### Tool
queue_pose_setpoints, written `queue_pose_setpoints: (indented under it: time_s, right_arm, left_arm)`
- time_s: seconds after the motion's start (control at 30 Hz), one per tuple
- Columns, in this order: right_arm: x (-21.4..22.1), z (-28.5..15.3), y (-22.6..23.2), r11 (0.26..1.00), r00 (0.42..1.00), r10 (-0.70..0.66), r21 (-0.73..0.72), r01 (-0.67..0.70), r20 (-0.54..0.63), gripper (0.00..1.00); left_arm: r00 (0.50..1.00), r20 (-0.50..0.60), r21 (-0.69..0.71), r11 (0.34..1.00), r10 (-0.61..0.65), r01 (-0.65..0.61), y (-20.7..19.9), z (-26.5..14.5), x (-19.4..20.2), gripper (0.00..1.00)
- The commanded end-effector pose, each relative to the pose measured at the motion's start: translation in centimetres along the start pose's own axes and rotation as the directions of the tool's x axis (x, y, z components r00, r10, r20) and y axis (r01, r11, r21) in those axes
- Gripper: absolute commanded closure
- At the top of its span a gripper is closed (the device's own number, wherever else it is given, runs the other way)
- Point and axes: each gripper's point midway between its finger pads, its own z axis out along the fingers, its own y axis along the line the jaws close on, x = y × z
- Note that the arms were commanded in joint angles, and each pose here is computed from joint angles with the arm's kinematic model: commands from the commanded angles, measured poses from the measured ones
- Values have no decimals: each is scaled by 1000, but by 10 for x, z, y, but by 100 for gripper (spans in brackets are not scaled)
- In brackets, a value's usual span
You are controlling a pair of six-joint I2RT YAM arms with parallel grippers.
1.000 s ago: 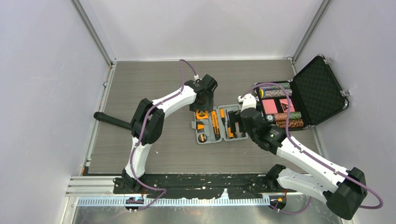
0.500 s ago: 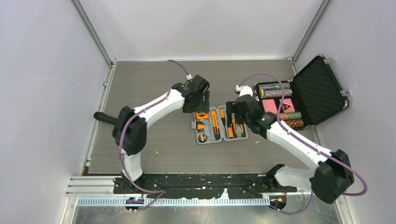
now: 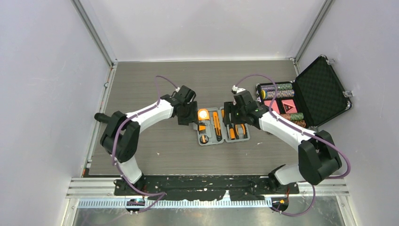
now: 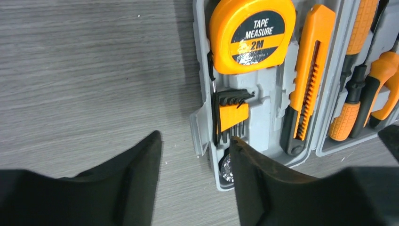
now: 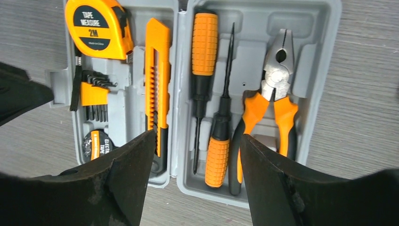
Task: Pack the tool kit
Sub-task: Move the toolbox to the center of the board.
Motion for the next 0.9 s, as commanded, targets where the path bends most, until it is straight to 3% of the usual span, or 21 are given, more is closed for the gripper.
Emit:
queue_pose_setpoints:
  time_s: [0.0,0.13,0.43,0.57,0.87]
  right_arm:
    - [-18,-5,23,995,999,16,-100,-12,45,29]
    - [-16,-5,23,994,999,17,-104,-13,39,29]
    - [-14,-6,38,989,999,10,-151,-5,32,30]
    - [-11,-7,54,980,999,-25,-195,32,36,31]
    - [19,-13,116,931,979,-198,-303,202,43,34]
  left_arm:
    - [999,-2,142,989,-34,34,-25,8,-10,50]
    - [998,-24,170,984,-58,61,-28,16,-8,57]
    - [990,-80,199,972,-115,128,-18,14,11,83]
    - [986,-113,203,969,-121,142,-7,9,34,100]
    - [975,-195,228,962,-104,148,23,-16,99,100]
